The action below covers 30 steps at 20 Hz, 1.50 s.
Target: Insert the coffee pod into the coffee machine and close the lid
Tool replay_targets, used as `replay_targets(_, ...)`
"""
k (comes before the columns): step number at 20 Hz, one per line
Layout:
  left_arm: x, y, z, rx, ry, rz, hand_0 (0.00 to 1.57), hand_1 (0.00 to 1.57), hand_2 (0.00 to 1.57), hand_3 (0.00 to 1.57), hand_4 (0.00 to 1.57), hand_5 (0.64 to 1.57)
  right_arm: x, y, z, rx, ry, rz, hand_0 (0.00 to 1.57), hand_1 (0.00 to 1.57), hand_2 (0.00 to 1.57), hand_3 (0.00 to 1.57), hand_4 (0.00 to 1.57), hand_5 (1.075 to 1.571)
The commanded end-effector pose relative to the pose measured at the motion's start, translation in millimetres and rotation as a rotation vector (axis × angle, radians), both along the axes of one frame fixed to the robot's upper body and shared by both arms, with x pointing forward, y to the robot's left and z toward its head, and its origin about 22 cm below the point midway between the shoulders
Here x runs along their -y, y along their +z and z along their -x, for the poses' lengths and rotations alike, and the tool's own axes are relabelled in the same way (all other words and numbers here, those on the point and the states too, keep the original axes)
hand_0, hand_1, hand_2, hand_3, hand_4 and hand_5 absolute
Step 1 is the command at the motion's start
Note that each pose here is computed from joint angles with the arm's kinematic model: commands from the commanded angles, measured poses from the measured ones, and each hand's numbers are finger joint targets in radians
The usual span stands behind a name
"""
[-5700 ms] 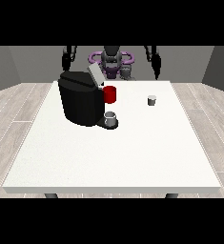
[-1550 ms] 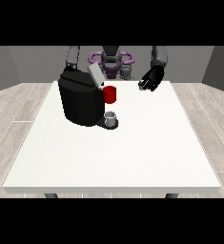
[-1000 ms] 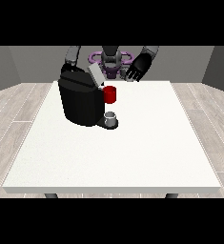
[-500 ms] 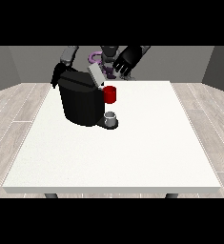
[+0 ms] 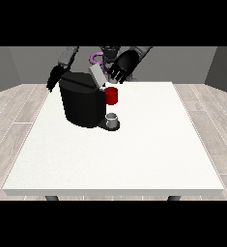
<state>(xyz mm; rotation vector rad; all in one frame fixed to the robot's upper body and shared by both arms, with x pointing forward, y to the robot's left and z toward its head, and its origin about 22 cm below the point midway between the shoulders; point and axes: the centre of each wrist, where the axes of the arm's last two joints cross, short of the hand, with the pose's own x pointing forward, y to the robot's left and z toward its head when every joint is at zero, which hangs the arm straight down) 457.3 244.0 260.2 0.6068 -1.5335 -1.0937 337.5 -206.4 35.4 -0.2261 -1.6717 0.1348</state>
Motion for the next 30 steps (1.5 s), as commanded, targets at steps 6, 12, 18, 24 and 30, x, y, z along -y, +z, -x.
replay_targets(6, 15.8, 16.7, -2.0, 0.039, -0.019, -0.017, 1.17, 1.17, 1.24, 1.22, 0.46, 1.571, 5.4, 6.9, -9.7, 0.040, -0.029, 0.004, 0.00, 0.00, 0.00, 0.00, 0.00, 1.571)
replay_targets(12, 0.5, 1.9, -4.1, -0.008, -0.022, -0.011, 1.25, 1.25, 1.29, 1.22, 0.43, 1.571, 5.4, -2.0, 1.3, 0.029, -0.013, 0.024, 0.00, 0.00, 0.00, 0.00, 0.03, 1.571)
replay_targets(18, 25.1, -16.3, -6.7, -0.022, -0.036, -0.017, 1.19, 1.19, 1.25, 1.20, 0.42, 1.571, 10.7, 16.2, -11.7, 0.006, -0.027, -0.013, 0.00, 0.00, 0.00, 0.00, 0.16, 1.571)
replay_targets(24, 6.6, 30.5, -3.6, 0.040, -0.019, -0.022, 1.22, 1.22, 1.26, 1.20, 0.42, 1.571, 7.6, -1.5, -4.7, 0.058, -0.015, -0.004, 0.00, 0.00, 0.00, 0.00, 0.00, 1.571)
replay_targets(30, -3.8, 31.6, -2.9, 0.092, -0.032, -0.012, 1.21, 1.21, 1.24, 1.20, 0.35, 1.571, 12.4, 32.2, -18.9, 0.077, -0.037, 0.023, 0.00, 0.00, 0.00, 0.00, 0.00, 1.571)
